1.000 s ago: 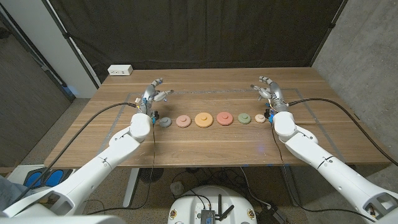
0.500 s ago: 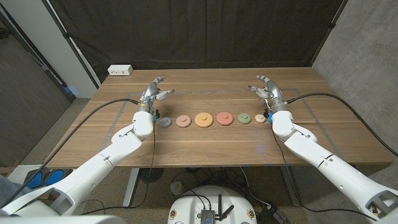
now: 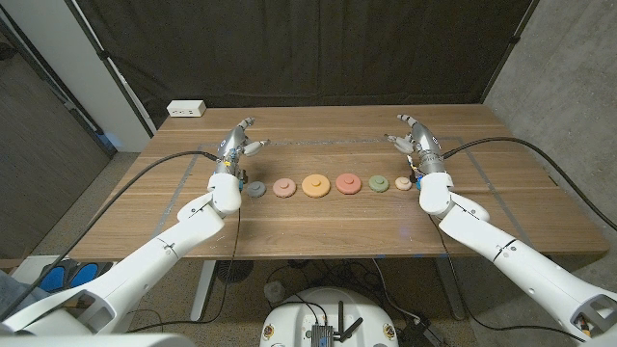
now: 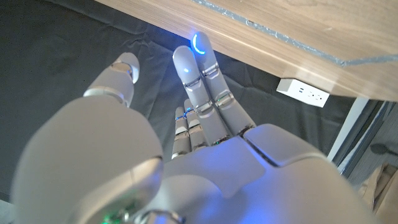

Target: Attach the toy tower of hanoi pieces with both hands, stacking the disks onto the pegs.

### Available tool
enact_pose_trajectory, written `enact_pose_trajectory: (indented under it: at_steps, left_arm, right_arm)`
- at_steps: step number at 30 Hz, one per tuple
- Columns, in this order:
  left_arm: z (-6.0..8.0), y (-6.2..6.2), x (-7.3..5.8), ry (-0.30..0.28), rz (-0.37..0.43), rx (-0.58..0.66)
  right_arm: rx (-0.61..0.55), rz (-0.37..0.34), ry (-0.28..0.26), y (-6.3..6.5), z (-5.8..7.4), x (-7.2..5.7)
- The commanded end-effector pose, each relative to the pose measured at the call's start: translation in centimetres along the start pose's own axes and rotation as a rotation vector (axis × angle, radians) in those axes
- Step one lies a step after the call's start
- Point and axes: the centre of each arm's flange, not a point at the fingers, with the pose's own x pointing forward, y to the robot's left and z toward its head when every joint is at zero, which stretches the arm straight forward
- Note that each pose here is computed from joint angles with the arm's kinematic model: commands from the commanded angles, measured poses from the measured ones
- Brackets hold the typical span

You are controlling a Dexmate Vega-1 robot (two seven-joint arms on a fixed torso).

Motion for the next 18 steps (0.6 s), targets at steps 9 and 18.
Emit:
enact_pose_trajectory:
  at_steps: [9,18]
  left_arm:
    - [1.0,0.5,-1.0,-0.022,0.076,0.196]
    - [1.6,0.1,-1.8,-0.022,0.118,0.282]
  right_arm:
    - [-0.256,-0.072,-0.048,0.3,1.3,-1.6]
    - [-0.309,-0.094,-0.066,0.1,1.4,-1.8]
